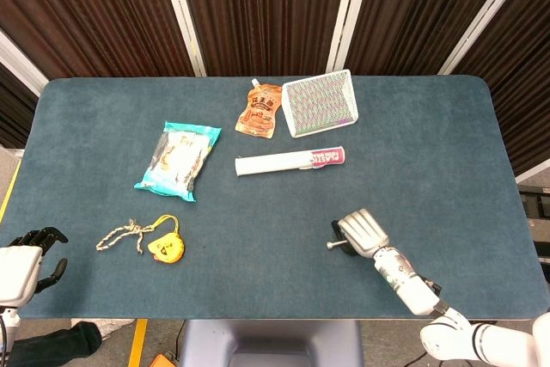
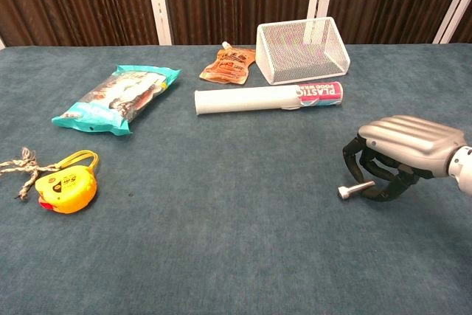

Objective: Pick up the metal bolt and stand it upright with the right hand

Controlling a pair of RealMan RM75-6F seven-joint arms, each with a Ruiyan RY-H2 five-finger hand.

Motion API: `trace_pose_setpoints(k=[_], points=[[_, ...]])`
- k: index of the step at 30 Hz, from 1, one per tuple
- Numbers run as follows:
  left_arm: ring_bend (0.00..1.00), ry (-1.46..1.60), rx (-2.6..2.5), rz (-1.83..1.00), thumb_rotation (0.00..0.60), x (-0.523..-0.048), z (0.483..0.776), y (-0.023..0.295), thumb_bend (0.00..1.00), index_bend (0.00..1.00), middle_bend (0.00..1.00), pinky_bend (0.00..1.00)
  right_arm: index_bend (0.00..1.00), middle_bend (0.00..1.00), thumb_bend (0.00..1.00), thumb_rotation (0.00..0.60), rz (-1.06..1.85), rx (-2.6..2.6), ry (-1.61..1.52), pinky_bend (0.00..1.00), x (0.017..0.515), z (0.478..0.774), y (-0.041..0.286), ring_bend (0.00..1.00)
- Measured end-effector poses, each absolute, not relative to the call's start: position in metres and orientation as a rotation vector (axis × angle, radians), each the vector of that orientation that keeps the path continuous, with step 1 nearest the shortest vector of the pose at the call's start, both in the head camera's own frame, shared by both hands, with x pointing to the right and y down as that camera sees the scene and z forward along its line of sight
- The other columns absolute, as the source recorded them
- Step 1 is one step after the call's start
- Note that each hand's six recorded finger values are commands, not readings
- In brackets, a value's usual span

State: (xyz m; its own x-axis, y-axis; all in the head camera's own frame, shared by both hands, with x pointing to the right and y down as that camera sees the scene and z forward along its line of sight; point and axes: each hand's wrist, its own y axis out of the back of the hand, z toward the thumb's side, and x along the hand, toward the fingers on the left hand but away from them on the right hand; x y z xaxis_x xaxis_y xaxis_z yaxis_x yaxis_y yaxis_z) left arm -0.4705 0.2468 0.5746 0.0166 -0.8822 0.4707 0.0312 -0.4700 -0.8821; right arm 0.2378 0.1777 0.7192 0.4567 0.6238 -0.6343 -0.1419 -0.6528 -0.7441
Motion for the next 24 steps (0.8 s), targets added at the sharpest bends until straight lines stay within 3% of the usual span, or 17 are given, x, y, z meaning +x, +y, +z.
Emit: trace_pose_setpoints(k=[24], points=[[0.33, 0.891, -1.557, -1.558, 0.6, -0.469, 0.577, 0.247, 0.37, 0.41, 0.33, 0.46, 0.79, 0.94, 0.39, 0.6, 1.274, -1.877, -0.436, 1.0, 0.244, 0.692, 0.161, 0.97]])
